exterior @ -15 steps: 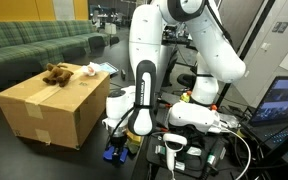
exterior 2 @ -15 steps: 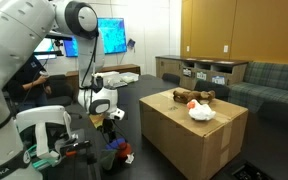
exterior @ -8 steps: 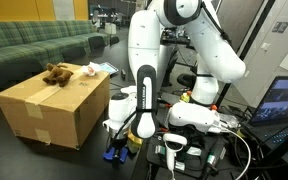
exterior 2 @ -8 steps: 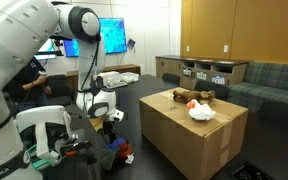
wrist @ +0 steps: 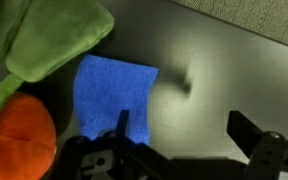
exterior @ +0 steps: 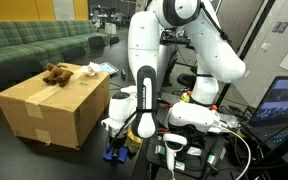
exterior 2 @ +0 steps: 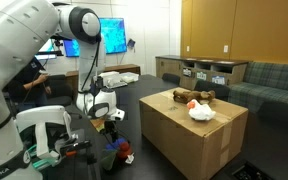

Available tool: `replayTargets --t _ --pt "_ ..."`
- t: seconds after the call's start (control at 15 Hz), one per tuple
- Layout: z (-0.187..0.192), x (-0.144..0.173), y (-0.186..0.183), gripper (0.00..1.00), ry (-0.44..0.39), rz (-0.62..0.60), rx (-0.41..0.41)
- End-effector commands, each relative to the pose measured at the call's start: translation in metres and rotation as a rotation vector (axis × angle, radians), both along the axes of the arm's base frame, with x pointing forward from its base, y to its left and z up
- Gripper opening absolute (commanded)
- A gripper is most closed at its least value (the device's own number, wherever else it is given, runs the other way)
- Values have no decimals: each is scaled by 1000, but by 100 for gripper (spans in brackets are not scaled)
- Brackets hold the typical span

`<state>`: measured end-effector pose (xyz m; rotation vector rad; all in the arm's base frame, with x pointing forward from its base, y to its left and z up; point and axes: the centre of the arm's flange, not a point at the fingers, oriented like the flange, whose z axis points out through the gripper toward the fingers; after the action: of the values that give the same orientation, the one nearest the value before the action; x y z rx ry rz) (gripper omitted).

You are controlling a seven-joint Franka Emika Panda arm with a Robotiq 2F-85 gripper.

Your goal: Swap the things on the box with the things on the table

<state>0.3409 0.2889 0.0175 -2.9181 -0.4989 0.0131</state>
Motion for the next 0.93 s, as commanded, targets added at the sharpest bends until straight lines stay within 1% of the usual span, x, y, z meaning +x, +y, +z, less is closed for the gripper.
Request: replayTargets --t 0.0,0.53,0.87 --pt "1 5 -3 100 -35 34 13" --pt "-7 15 -16 100 -58 66 -24" --pt "-17 18 -27 100 -50 82 -47"
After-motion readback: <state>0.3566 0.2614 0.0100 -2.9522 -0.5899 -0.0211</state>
